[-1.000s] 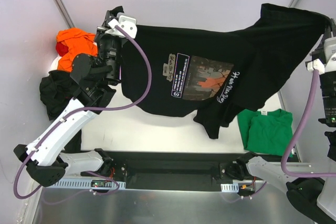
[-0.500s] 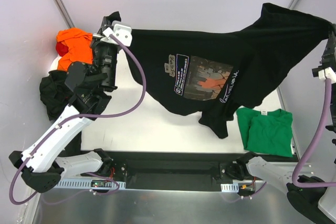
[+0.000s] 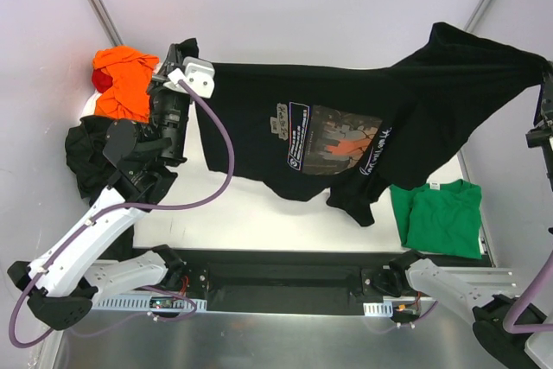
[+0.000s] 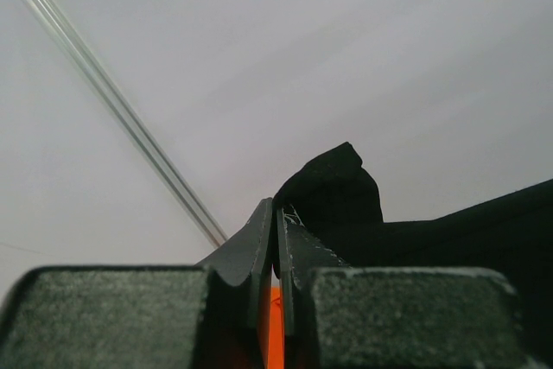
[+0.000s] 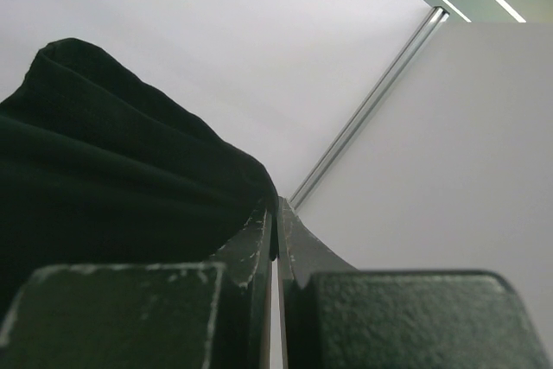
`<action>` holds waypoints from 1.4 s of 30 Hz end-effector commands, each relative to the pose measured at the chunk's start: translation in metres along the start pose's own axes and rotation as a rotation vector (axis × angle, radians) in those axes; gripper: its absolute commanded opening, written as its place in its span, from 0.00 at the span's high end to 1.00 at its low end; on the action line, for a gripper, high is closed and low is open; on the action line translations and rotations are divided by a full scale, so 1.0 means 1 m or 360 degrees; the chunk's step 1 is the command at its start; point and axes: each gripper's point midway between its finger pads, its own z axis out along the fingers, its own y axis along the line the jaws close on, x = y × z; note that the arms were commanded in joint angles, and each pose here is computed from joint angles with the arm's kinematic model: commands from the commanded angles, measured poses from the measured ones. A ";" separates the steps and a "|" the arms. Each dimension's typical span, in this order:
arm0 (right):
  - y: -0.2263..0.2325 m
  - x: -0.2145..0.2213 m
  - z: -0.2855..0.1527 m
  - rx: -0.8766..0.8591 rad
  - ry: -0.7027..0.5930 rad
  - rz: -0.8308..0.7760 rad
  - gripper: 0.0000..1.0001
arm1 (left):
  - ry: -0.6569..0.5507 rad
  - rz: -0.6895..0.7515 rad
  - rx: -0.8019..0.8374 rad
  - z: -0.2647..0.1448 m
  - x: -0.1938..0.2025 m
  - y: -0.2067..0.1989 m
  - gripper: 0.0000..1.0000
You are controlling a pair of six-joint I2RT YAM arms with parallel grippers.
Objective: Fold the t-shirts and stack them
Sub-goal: Flatten out the tshirt
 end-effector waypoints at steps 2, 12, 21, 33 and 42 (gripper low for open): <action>-0.034 -0.015 -0.028 0.0188 -0.0073 0.0125 0.99 | -0.0029 -0.0040 -0.0168 -0.016 -0.006 0.040 1.00; -0.007 0.007 -0.023 0.0070 0.0033 0.0103 0.99 | -0.0005 0.0041 -0.0116 -0.031 0.014 0.029 1.00; 0.005 0.020 -0.007 0.0051 0.0107 0.0039 0.99 | 0.0006 0.0123 -0.0065 -0.032 0.030 0.008 1.00; 0.034 0.046 0.027 -0.0015 0.0225 -0.0083 0.99 | -0.0023 0.0201 -0.0153 -0.012 0.020 0.008 1.00; 0.049 0.063 0.059 0.0020 0.0281 -0.0192 0.99 | 0.0057 0.0201 -0.0199 0.010 0.040 0.001 1.00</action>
